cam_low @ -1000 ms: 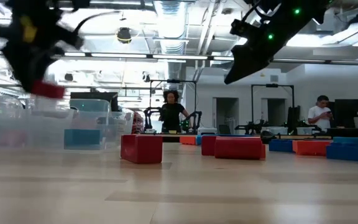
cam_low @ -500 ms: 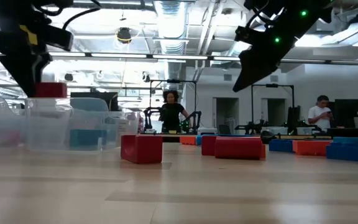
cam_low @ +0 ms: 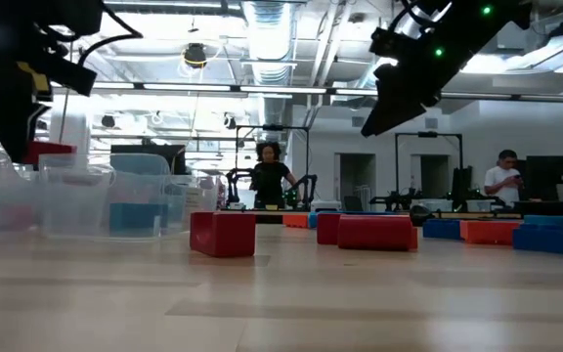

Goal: Sort blocks
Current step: Put the red block into the left transparent bin

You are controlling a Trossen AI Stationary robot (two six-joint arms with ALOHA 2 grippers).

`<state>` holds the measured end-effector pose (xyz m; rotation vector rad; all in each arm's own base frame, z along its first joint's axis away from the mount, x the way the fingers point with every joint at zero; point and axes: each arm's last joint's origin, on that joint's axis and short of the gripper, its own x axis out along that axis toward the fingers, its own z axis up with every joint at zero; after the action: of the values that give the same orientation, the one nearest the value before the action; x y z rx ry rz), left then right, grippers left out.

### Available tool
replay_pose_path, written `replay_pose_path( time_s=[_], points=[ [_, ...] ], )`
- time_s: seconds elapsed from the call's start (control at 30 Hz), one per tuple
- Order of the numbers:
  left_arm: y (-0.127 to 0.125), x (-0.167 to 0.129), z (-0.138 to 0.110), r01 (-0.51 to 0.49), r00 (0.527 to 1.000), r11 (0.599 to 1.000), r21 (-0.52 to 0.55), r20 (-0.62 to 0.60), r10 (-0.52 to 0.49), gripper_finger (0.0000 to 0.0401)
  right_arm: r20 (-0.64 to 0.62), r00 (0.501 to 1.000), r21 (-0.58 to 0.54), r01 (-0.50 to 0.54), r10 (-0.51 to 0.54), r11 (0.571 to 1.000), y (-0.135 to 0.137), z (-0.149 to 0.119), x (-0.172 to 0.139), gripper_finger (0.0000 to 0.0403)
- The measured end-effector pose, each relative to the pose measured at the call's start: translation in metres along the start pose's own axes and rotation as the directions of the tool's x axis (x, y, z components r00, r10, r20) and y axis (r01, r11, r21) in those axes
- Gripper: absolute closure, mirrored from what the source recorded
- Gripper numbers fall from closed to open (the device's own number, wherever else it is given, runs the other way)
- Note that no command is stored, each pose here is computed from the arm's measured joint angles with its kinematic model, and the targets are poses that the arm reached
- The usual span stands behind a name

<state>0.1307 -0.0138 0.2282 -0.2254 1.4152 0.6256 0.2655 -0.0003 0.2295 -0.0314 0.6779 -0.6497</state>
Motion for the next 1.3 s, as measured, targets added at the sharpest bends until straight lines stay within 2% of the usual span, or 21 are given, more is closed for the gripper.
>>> replay_pose_path(
  time_s=[0.23, 0.37, 0.5, 0.6, 0.73, 0.8, 1.0, 1.1, 1.2, 1.3],
  points=[
    [-0.002, -0.001, 0.002, 0.020, 1.000, 1.000, 0.016, 0.016, -0.020, 0.0203, 0.001, 0.999, -0.016, -0.034, 0.034, 0.999, 0.009, -0.003, -0.007, 0.0164],
    [-0.009, -0.011, 0.015, 0.106, 0.985, 0.993, 0.060, 0.127, -0.113, 0.0202, 0.013, 0.998, -0.019, -0.060, 0.061, 0.998, 0.015, -0.004, -0.011, 0.0164],
    [-0.026, -0.019, 0.037, 0.205, 0.910, 0.961, 0.186, 0.324, -0.257, 0.0206, 0.010, 0.996, -0.003, -0.089, 0.089, 0.996, 0.021, -0.006, -0.014, 0.0164],
    [-0.046, -0.017, 0.054, 0.186, 0.854, 0.923, 0.336, 0.409, -0.321, 0.0209, 0.013, 0.995, 0.040, -0.103, 0.103, 0.994, 0.028, -0.008, -0.013, 0.0164],
    [-0.076, -0.005, 0.078, 0.109, 0.826, 0.857, 0.503, 0.433, -0.360, 0.0210, 0.027, 0.991, 0.060, -0.129, 0.128, 0.990, 0.044, -0.012, -0.005, 0.0164],
    [-0.091, -0.001, 0.089, 0.076, 0.829, 0.811, 0.581, 0.415, -0.374, 0.0210, 0.021, 0.991, 0.048, -0.137, 0.136, 0.989, 0.051, -0.016, -0.003, 0.0164],
    [-0.132, -0.005, 0.122, -0.008, 0.829, 0.707, 0.707, 0.400, -0.391, 0.0210, 0.027, 0.993, 0.079, -0.120, 0.118, 0.990, 0.060, -0.022, -0.007, 0.0164],
    [-0.151, -0.006, 0.135, 0.006, 0.822, 0.635, 0.773, 0.357, -0.443, 0.0210, 0.041, 0.993, 0.083, -0.110, 0.107, 0.990, 0.063, -0.023, -0.011, 0.0164],
    [-0.169, 0.000, 0.141, 0.053, 0.823, 0.530, 0.847, 0.263, -0.503, 0.0210, 0.039, 0.993, 0.072, -0.113, 0.110, 0.991, 0.065, -0.026, -0.014, 0.0164],
    [-0.182, 0.008, 0.146, 0.095, 0.830, 0.459, 0.883, 0.185, -0.527, 0.0210, 0.031, 0.994, 0.061, -0.106, 0.104, 0.992, 0.065, -0.027, -0.015, 0.0164]
  ],
)
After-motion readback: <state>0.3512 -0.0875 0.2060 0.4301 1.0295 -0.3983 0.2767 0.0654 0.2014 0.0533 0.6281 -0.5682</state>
